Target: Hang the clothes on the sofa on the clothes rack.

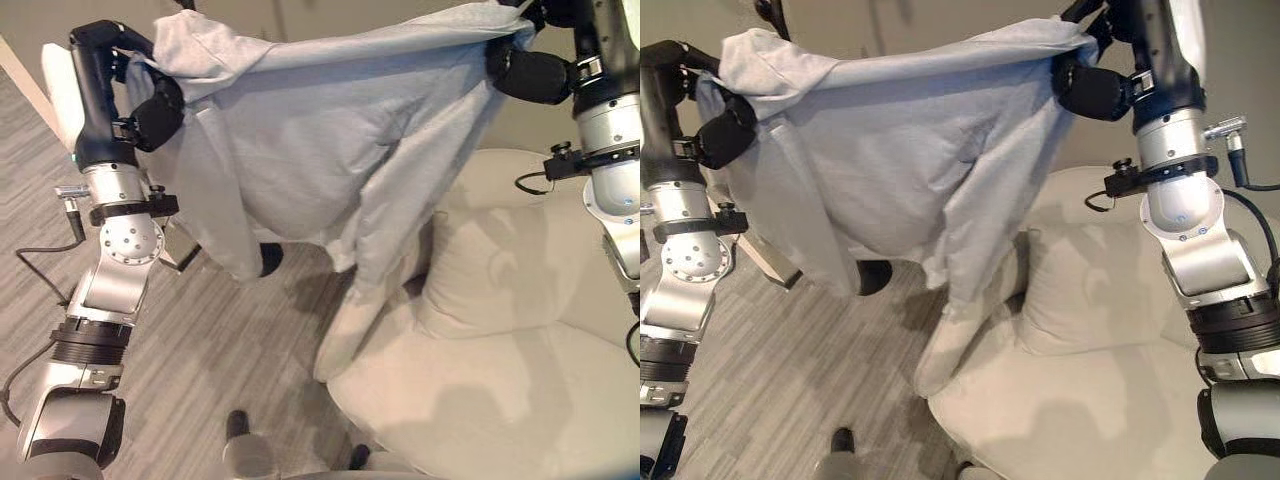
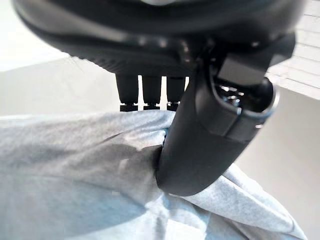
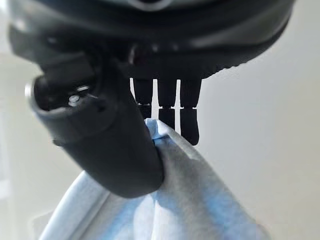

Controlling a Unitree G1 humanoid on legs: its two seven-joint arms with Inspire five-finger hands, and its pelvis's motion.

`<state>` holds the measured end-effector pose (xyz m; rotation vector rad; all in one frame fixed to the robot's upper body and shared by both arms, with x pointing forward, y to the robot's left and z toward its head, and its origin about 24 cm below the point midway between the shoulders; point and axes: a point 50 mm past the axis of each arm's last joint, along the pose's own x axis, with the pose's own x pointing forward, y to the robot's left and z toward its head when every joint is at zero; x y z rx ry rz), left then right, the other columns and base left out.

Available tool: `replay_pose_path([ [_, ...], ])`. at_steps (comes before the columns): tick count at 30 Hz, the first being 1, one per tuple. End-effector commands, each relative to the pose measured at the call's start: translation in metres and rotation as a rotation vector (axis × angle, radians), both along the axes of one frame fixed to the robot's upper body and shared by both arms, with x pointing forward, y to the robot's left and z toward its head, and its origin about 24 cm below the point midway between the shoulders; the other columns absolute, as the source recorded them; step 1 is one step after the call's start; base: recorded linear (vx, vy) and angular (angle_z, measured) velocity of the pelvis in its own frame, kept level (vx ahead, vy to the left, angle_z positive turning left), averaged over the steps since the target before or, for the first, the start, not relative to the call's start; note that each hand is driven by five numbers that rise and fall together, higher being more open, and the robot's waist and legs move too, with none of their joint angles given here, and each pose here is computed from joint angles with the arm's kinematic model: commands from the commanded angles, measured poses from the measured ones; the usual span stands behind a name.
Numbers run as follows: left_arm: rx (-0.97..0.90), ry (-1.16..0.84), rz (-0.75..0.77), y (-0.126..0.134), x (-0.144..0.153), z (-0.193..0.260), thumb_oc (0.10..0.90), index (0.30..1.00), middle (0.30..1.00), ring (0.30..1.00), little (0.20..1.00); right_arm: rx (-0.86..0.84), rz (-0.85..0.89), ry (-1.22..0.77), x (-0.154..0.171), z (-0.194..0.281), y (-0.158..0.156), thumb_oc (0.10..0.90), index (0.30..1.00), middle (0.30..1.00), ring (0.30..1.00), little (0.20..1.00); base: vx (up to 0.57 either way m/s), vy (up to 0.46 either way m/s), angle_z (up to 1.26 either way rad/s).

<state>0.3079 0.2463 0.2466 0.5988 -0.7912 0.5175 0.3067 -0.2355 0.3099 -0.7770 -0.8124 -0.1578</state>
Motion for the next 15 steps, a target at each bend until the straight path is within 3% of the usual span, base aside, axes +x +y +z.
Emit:
replay_pose_path([
  [1, -0.037, -0.318, 0.005, 0.004, -0.021, 0.065, 0.400, 0.300, 0.300, 0.300, 0.300, 0.084, -0.095, -0.239, -0.021, 0.048, -0.025, 0.400, 0.300, 0.300, 0.300, 0.300, 0.29, 0.770, 0.29],
  [8, 0.038, -0.354, -0.066, -0.016, -0.025, 0.073, 0.400, 0.300, 0.300, 0.300, 0.300, 0.092, -0.170, -0.270, -0.031, 0.037, -0.036, 0.400, 0.300, 0.300, 0.300, 0.300, 0.17, 0.586, 0.26],
  [15, 0.066, -0.387, -0.082, -0.021, -0.030, 0.081, 0.400, 0.300, 0.300, 0.300, 0.300, 0.107, -0.147, -0.306, -0.038, 0.050, -0.042, 0.400, 0.300, 0.300, 0.300, 0.300, 0.14, 0.331, -0.04],
])
